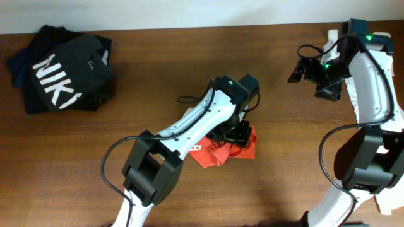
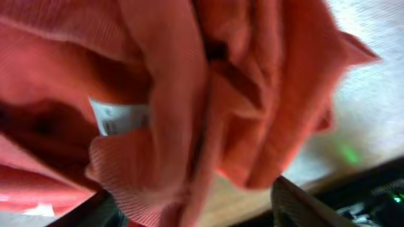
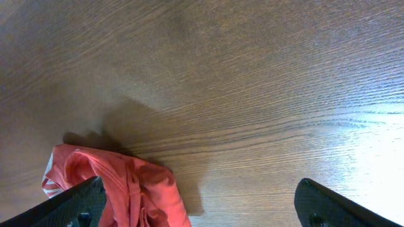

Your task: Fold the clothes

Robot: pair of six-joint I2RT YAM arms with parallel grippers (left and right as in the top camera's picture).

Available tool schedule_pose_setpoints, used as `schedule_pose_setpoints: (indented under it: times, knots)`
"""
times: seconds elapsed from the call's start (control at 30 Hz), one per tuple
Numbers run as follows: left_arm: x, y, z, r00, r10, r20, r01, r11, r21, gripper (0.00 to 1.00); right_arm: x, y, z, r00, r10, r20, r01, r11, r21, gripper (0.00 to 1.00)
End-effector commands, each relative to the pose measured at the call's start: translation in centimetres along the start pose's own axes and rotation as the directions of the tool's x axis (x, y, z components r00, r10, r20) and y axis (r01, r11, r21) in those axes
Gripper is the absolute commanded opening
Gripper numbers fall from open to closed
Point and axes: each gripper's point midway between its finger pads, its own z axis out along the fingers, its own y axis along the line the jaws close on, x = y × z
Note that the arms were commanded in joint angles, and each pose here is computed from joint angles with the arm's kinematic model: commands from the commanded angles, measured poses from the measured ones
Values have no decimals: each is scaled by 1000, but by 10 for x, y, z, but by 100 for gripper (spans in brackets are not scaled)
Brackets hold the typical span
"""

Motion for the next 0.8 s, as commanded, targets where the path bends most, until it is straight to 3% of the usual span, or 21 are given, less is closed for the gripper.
schedule_pose_setpoints:
  times: [0.0, 0.07, 0.2, 0.27, 0.5, 0.6, 0.63, 0.67, 0.77]
  knots:
    - [-3, 3, 6, 1000, -13, 4, 13, 1000, -5, 58, -2, 0, -5, 1000, -7, 17, 7, 1000, 6, 99]
    - [-3, 3, 6, 1000, -12, 5, 12, 1000, -5, 51, -2, 0, -5, 1000, -7, 17, 7, 1000, 5, 99]
    - [-2, 0, 6, 1000, -12, -1, 12, 1000, 11, 0, -2, 0, -5, 1000, -7, 17, 7, 1000, 6, 99]
    - [3, -17, 5, 1000, 3, -23, -1, 997, 80, 0, -2, 0, -5, 1000, -7, 17, 7, 1000, 6, 99]
    - [3, -65, 16, 992, 117, 55, -122, 987, 102, 0, -2, 0, -5, 1000, -7, 17, 7, 1000, 5, 99]
    - [3, -81, 21, 983, 161, 88, -170, 980, 104, 22, -2, 0, -5, 1000, -7, 17, 7, 1000, 6, 99]
    - [5, -85, 22, 981, 174, 92, -182, 978, 99, 45, -2, 0, -5, 1000, -7, 17, 7, 1000, 6, 99]
    - [6, -89, 22, 979, 182, 96, -192, 976, 101, 52, -2, 0, -5, 1000, -7, 17, 7, 1000, 6, 99]
    - [2, -96, 6, 975, 187, 122, -201, 973, 111, 52, -2, 0, -5, 1000, -7, 17, 7, 1000, 5, 99]
